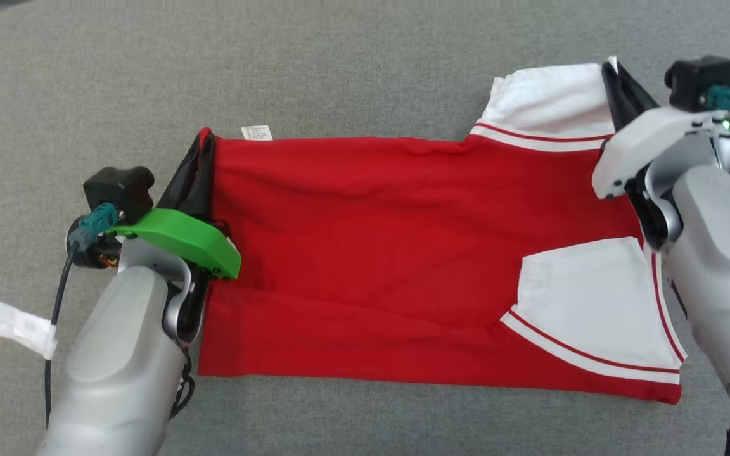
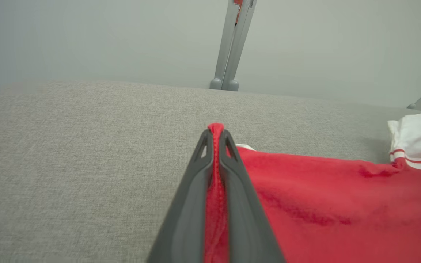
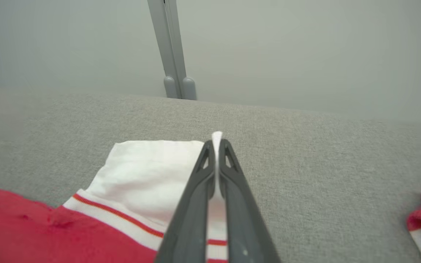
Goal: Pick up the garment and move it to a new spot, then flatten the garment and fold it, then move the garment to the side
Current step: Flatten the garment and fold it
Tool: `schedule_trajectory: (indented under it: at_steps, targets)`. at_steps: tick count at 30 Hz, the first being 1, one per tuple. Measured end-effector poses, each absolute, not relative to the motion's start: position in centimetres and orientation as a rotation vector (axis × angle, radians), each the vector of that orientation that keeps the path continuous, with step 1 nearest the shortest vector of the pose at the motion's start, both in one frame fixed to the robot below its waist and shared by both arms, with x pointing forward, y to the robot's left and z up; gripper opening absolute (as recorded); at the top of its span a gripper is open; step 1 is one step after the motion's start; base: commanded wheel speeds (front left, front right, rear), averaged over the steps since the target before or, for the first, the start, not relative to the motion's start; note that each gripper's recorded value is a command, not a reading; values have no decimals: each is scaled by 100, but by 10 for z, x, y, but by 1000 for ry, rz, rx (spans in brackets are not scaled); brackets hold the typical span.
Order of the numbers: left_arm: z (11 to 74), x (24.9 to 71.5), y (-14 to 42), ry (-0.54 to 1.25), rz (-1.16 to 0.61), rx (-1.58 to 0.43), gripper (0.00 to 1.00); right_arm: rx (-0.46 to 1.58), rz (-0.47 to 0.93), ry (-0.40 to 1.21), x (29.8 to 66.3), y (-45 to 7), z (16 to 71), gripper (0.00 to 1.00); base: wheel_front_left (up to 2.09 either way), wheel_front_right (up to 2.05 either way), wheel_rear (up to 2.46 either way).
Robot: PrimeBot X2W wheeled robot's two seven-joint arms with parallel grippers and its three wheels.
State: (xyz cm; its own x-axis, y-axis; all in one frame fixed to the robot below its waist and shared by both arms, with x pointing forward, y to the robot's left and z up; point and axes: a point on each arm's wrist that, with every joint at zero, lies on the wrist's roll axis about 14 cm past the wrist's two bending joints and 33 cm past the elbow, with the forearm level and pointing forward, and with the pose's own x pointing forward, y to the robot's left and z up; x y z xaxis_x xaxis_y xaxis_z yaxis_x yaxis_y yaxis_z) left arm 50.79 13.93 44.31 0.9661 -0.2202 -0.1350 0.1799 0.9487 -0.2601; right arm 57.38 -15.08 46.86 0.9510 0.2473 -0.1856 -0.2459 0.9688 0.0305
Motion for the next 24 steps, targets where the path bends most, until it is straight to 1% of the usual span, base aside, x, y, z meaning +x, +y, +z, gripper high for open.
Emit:
schedule_trajectory:
  at_steps: [8,15,19,24]
  targets:
    - [471,476,130,83,-240,-288,0,115,220,104,498,-187,492,0,0,0,0]
    - [465,445,131,95,-217,-340,0,204,185,151,427,-188,482,0,0,0,0]
    - [450,431,130,135,-203,-363,0,242,155,174,403,-186,478,0,0,0,0]
    - [440,423,133,163,-180,-371,0,256,124,202,389,-188,473,0,0,0,0]
